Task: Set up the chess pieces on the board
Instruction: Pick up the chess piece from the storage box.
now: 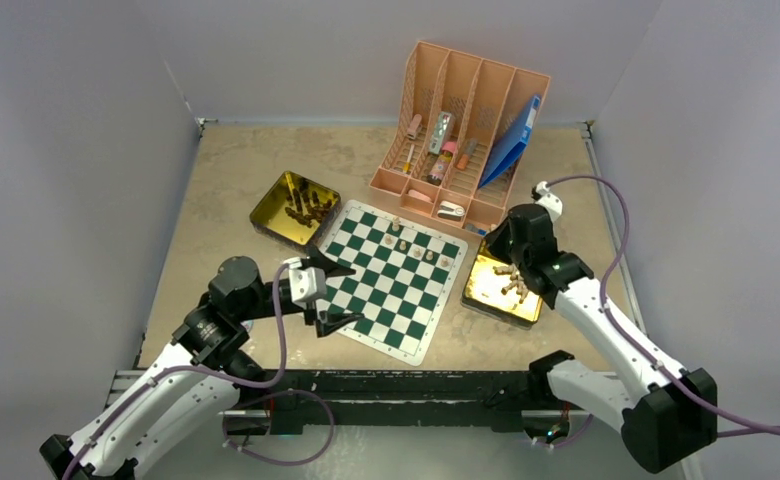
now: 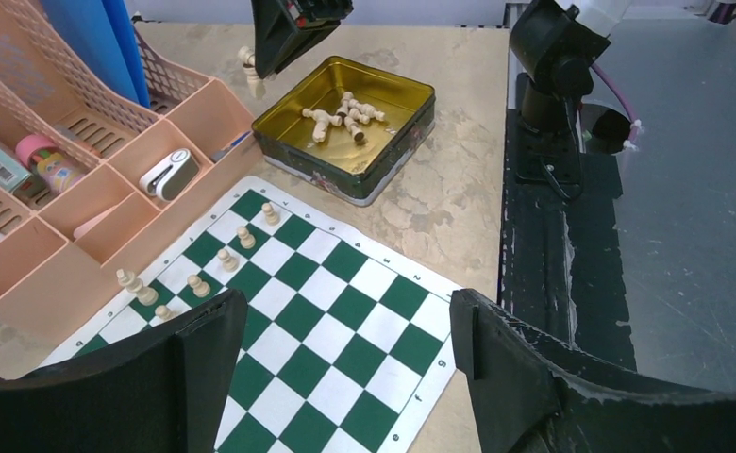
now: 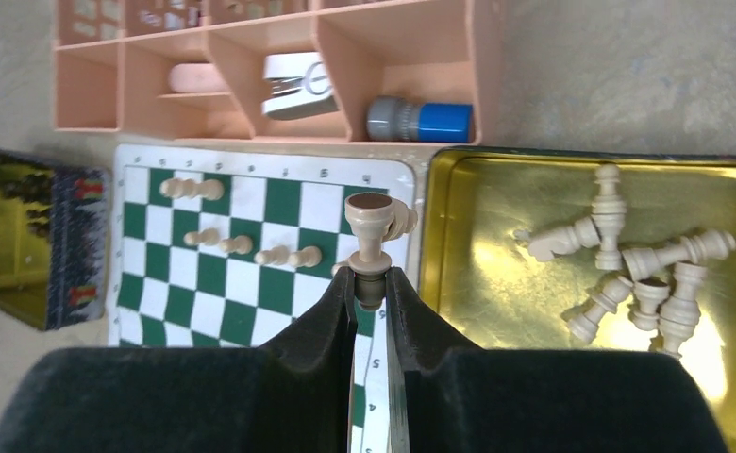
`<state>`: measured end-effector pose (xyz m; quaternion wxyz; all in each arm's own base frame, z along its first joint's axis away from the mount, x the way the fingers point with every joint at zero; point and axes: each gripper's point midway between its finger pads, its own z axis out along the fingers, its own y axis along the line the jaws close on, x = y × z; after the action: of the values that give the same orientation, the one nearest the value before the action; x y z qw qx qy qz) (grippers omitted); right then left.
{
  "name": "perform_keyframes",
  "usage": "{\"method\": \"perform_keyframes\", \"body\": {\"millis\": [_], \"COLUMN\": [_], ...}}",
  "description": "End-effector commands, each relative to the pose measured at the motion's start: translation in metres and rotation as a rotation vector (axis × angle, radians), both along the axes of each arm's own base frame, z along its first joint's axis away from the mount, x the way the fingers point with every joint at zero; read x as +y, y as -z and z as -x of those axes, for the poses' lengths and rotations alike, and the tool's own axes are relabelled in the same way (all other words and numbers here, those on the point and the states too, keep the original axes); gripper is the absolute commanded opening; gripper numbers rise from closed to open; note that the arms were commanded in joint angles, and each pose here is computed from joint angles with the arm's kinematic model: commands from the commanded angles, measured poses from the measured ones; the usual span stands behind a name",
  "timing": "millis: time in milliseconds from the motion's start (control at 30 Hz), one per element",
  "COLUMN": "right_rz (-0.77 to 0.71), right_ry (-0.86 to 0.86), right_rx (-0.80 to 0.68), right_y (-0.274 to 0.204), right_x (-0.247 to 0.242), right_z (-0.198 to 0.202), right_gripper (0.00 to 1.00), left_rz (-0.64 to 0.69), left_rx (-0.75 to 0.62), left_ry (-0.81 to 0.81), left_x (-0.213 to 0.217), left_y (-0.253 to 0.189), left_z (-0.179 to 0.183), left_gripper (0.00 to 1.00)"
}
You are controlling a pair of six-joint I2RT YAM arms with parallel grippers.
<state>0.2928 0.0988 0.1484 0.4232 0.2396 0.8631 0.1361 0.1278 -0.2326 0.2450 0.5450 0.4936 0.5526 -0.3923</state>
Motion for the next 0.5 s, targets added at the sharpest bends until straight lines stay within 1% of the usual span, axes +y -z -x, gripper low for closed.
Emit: {"method": "perform_keyframes", "body": {"millis": [0, 100, 200, 267, 367, 467], "right_rz": [-0.037, -0.075, -0.095, -0.123, -0.165, -0.228], "right_ry": [-0.125, -0.208, -0.346, -0.428, -0.557, -0.725], "right_rx": [-0.163, -0.216, -0.250, -0.253, -0.264, -0.281], "right_y": [-0.053, -0.065, -0.076, -0.079, -0.080, -0.082], "right_x": [0.017, 0.031, 0.051, 0.065, 0.084, 0.106], "right_z": [-0.010, -0.006, -0.003, 0.000, 0.009, 0.026], "right_gripper": [0.00, 0.00, 0.00, 0.00, 0.00, 0.00], "left_rz": [0.031, 0.032, 0.044, 0.041, 0.010, -0.030], "left_rx": [-0.026, 0.005, 0.000, -0.012, -0.062, -0.171], "left_ry": [-0.046, -0.048, -0.033, -0.050, -0.055, -0.028], "left_x": [0.000, -0.003, -0.006, -0.007, -0.010, -0.014], "left_y": [-0.023, -0.023, -0.027, -0.029, -0.029, -0.032], "left_z": [-0.009, -0.011, -0.011, -0.017, -0.027, -0.035], "left_gripper": [0.78, 0.76, 0.76, 0.76, 0.76, 0.76]}}
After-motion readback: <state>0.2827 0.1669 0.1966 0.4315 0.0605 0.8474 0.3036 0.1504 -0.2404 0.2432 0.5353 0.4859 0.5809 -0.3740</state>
